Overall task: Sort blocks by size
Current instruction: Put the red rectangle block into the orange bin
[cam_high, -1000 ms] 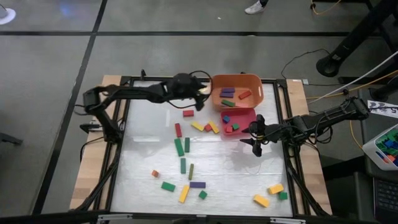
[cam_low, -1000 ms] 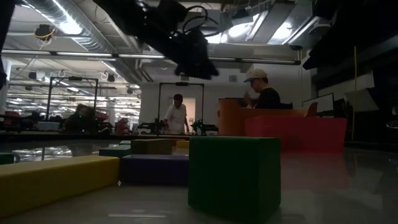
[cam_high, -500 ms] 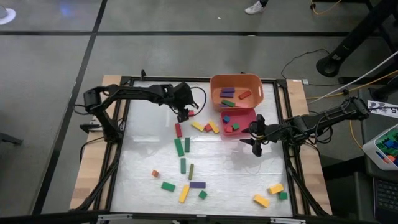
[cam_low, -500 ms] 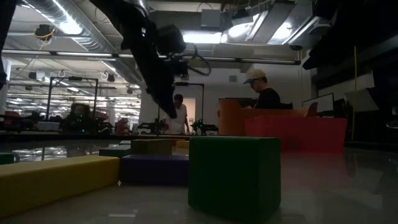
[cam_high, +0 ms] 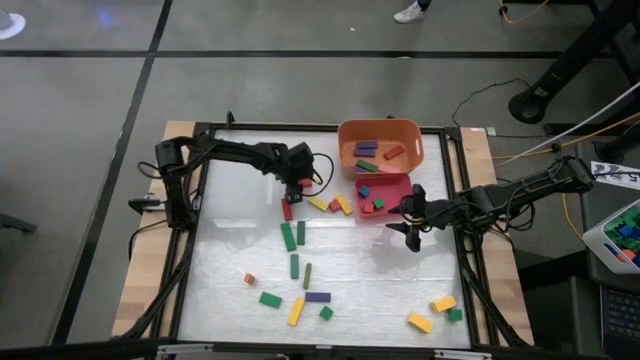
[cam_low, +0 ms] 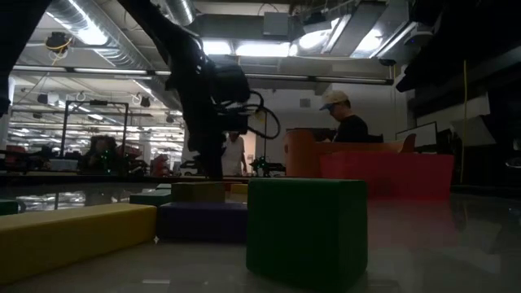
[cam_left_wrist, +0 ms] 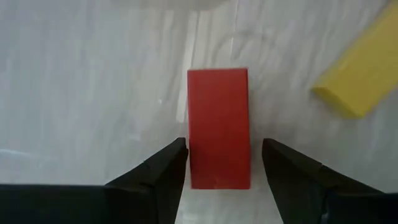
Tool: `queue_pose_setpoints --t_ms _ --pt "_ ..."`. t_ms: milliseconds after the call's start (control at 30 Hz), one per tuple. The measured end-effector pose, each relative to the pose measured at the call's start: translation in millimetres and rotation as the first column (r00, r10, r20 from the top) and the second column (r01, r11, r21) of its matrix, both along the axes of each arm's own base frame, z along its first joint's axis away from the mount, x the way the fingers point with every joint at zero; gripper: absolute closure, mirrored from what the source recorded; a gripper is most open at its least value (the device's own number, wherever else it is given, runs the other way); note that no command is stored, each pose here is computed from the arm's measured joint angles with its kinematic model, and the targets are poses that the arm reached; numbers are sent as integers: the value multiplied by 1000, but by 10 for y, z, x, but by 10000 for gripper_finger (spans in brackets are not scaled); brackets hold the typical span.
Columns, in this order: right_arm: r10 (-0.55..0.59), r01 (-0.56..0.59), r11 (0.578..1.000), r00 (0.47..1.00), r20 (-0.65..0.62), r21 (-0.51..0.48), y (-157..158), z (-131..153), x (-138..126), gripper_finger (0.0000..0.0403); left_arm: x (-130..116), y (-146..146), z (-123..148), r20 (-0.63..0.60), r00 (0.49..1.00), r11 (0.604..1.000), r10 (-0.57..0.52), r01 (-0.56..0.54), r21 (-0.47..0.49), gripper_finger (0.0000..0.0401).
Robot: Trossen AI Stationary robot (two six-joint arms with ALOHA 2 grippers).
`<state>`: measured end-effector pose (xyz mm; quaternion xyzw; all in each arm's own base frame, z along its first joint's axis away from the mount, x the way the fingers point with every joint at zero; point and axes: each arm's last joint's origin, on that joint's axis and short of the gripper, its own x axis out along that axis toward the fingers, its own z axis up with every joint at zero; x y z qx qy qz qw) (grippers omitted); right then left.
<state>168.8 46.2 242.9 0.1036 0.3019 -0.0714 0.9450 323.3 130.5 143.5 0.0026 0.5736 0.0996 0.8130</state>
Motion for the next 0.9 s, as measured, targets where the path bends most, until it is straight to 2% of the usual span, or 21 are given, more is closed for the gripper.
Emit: queue_pose_setpoints --t_ms 100,267,400,567,700,800,900 --pt "0 0 1000 1000 -7 -2 2 -10 6 194 5 5 -31 -10 1000 1000 11 -11 3 219" --pt "-1 1 1000 1000 -27 -9 14 -47 43 194 12 4 -21 -10 1000 1000 25 -25 -2 291" --pt "-2 1 1000 998 -60 -20 29 -104 87 194 59 21 32 15 996 996 88 -88 -25 291" --pt "-3 0 999 994 -105 -35 47 -183 142 194 213 18 319 150 986 990 74 -55 -127 291" --pt "-5 -1 999 991 -135 -45 61 -242 185 194 372 -4 574 276 961 977 14 45 -209 291" --pt "-6 -2 999 988 -155 -52 68 -278 206 194 510 -13 729 402 915 981 -34 107 -161 291" --pt "-7 -3 998 986 -165 -56 73 -300 221 194 623 0 843 536 841 987 -68 135 -87 291"
